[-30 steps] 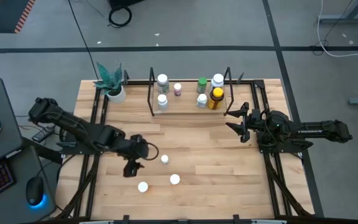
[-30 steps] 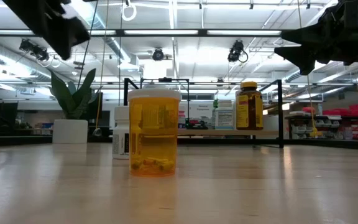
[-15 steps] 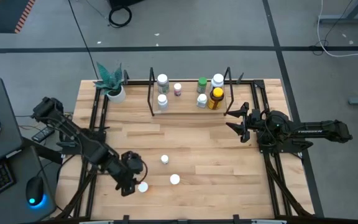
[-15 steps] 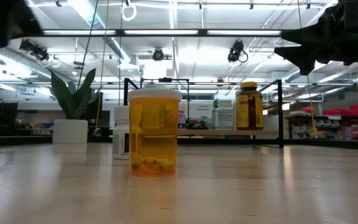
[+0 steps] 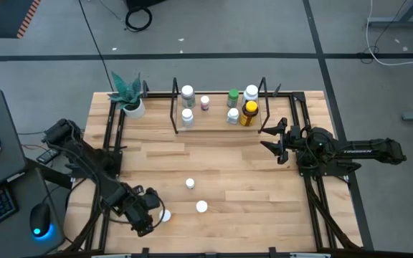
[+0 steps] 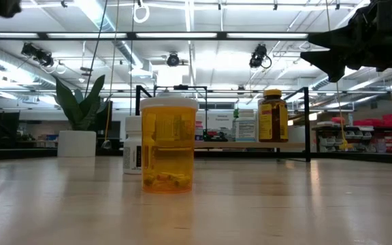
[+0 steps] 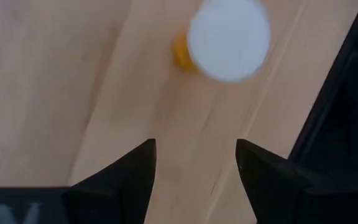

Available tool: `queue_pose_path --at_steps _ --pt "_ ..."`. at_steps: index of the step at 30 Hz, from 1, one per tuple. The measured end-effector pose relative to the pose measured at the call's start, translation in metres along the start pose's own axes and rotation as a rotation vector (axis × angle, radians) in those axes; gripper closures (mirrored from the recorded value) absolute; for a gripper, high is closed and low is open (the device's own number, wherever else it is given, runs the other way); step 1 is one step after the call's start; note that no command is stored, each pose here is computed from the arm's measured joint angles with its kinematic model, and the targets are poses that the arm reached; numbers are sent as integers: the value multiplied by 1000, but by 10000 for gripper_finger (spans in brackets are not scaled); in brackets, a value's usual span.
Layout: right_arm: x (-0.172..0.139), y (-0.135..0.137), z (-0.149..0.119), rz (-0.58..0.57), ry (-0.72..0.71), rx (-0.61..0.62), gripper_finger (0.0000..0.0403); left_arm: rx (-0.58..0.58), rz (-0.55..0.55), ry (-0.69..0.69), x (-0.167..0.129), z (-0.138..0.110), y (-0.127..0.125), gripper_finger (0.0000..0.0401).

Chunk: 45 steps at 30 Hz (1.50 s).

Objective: Pick and place medicine bottles onto shelf by color
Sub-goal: Put the left orange medicine bottle on the shelf

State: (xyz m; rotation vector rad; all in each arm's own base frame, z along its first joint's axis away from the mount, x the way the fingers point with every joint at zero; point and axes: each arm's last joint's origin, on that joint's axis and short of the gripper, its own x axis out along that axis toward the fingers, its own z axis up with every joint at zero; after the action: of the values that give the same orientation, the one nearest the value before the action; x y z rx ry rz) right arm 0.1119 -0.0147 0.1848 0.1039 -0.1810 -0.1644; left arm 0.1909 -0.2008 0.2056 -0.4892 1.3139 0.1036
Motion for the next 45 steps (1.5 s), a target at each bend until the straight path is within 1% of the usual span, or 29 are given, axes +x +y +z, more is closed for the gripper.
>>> queue_pose_path --at_steps 4,7,12,17,20,25,33,39,41,45 --pt "0 0 0 0 0 0 138 11 42 27 15 -3 -2 172" --pt "0 0 0 0 0 0 138 8 67 28 21 -2 -1 162" --pt "0 0 0 0 0 0 138 16 89 -15 23 -1 -1 124" --pt "0 0 0 0 0 0 138 41 88 -33 23 0 -2 79" --pt "0 0 0 0 0 0 138 51 86 -75 23 0 -3 63" --pt "0 0 0 0 0 0 138 104 101 -140 23 -3 -5 62" --pt "0 0 0 0 0 0 138 193 117 -197 22 -1 -6 64" --pt "0 0 0 0 0 0 138 181 64 -225 24 3 -12 64" --pt "0 0 0 0 0 0 138 175 71 -222 29 5 -12 64" --pt "0 0 0 0 0 0 138 209 81 -216 41 6 -13 64"
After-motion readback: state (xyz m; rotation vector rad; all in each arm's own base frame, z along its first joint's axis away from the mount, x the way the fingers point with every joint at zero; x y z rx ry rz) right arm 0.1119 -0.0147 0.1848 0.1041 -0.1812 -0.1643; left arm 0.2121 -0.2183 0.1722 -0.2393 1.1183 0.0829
